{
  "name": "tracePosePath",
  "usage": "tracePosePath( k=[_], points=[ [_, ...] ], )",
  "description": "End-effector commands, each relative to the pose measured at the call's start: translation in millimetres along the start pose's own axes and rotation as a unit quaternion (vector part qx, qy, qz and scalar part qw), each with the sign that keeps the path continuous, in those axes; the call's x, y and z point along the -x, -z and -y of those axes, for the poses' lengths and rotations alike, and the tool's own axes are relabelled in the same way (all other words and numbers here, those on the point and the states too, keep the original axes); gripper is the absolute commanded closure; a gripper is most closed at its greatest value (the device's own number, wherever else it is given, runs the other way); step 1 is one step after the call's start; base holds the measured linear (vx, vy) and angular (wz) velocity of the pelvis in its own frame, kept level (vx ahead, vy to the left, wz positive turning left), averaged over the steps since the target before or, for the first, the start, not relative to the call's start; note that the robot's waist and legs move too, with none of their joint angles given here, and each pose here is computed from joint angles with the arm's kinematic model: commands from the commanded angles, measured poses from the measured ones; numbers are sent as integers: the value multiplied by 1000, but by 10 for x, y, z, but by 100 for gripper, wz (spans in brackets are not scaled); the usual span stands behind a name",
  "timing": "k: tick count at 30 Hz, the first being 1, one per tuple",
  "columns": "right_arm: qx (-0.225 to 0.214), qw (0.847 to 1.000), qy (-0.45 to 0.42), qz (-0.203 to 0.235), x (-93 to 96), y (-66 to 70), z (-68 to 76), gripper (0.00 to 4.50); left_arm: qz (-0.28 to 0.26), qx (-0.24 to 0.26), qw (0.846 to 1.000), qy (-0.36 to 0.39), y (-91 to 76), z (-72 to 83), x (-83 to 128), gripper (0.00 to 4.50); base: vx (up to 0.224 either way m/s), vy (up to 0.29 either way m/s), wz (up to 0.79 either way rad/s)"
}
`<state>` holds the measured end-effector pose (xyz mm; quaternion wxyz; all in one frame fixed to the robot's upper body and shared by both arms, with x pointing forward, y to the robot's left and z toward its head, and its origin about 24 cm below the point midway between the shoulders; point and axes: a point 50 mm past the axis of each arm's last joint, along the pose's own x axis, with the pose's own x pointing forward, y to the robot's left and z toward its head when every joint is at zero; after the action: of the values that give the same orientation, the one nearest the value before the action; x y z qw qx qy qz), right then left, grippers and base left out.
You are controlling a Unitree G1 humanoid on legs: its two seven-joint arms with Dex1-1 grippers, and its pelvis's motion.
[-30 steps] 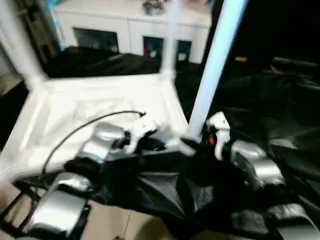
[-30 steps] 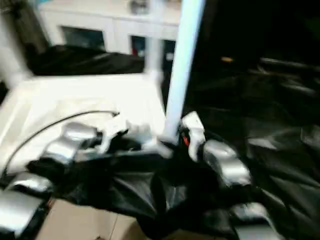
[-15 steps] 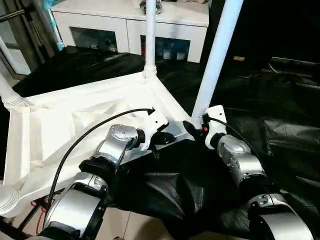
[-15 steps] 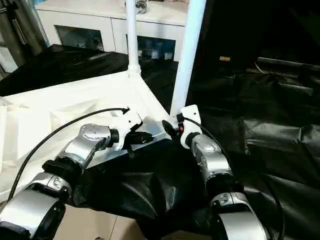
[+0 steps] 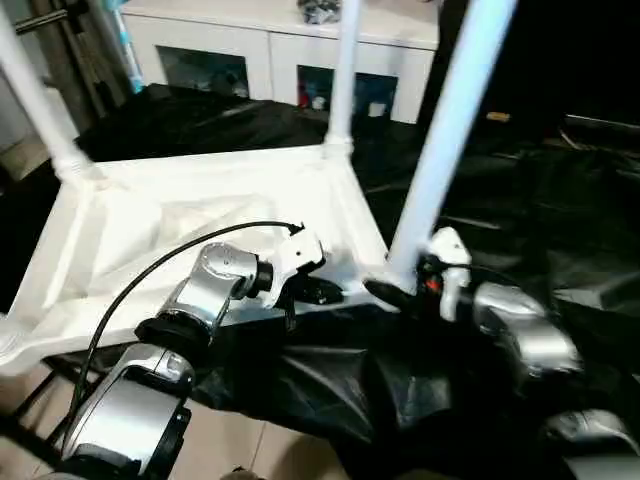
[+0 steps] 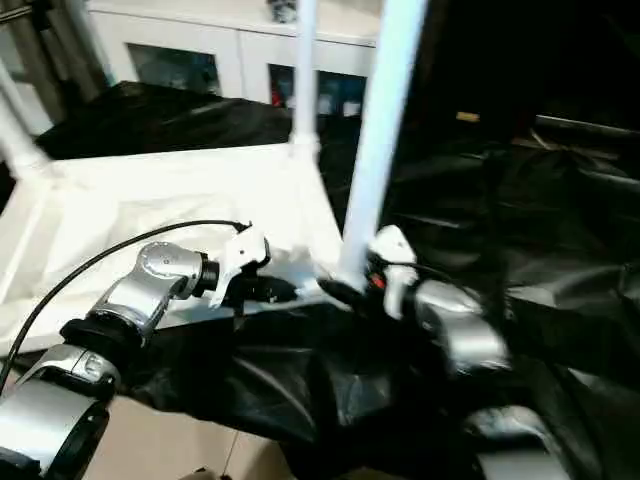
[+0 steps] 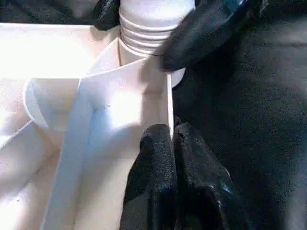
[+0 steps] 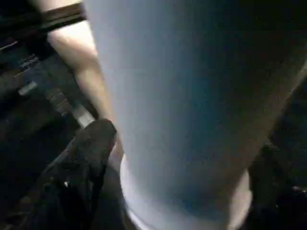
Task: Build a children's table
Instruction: Rotate leg to tighten
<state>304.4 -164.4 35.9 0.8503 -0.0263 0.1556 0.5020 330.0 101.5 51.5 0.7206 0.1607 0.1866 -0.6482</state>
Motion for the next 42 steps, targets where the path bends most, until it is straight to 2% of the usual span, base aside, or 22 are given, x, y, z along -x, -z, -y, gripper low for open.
tracePosePath(
  k=[1, 5, 7, 9, 13, 16, 17, 21, 23, 28, 31, 33, 34, 36, 39, 40, 42],
  points=[
    [-16, 995, -95, -20, -134, 72, -218, 74, 14, -32, 999, 22, -125, 23, -63, 450, 0, 0, 0],
    [-37, 990, -133, -35, -75, 114, -279, 74, 7, -35, 999, 28, -104, 10, -7, 450, 0, 0, 0],
    [-40, 989, -136, -37, -77, 121, -292, 98, 4, -36, 999, 29, -95, 7, 15, 450, 0, 0, 0],
    [-45, 988, -140, -39, -73, 121, -311, 98, 3, -37, 999, 32, -90, 6, 32, 450, 0, 0, 0],
    [-49, 987, -144, -41, -87, 124, -332, 142, 2, -37, 999, 34, -80, 14, 37, 450, 0, 0, 0],
    [-49, 990, -128, -35, -116, 121, -320, 150, 6, -34, 999, 29, -81, 18, 16, 450, 0, 0, 0],
    [-43, 995, -91, -28, -161, 123, -278, 165, 12, -28, 999, 18, -95, 10, -17, 450, 0, 0, 0],
    [-43, 998, -42, -23, -220, 127, -218, 172, 16, -23, 1000, -1, -115, -8, -63, 450, 0, 0, 0],
    [-48, 998, 30, -21, -317, 140, -143, 174, 16, -17, 999, -31, -148, -39, -140, 450, 0, 0, 0],
    [-86, 981, 173, -13, -539, 139, -25, 176, 22, 3, 995, -100, -253, -105, -319, 450, 0, 0, 0],
    [-116, 971, 208, -10, -684, 135, -52, 176, 32, 13, 992, -120, -324, -98, -434, 450, 0, 0, 0],
    [-118, 969, 215, -10, -738, 126, -72, 176, 37, 13, 992, -117, -351, -81, -471, 450, 0, 0, 0],
    [-116, 971, 209, -5, -779, 112, -94, 142, 41, 12, 993, -112, -365, -66, -494, 450, 0, 0, 0],
    [-119, 973, 196, 5, -809, 93, -114, 108, 44, 10, 993, -106, -367, -51, -506, 450, 0, 0, 0],
    [-121, 976, 178, 15, -809, 59, -115, 94, 42, 6, 995, -95, -336, -37, -484, 450, 0, 0, 0],
    [-109, 979, 173, 14, -796, 49, -109, 65, 40, 5, 995, -92, -322, -37, -469, 450, 0, 0, 0],
    [-95, 982, 161, 16, -766, 34, -104, 60, 39, 2, 996, -83, -300, -29, -443, 450, 0, 0, 0]
  ],
)
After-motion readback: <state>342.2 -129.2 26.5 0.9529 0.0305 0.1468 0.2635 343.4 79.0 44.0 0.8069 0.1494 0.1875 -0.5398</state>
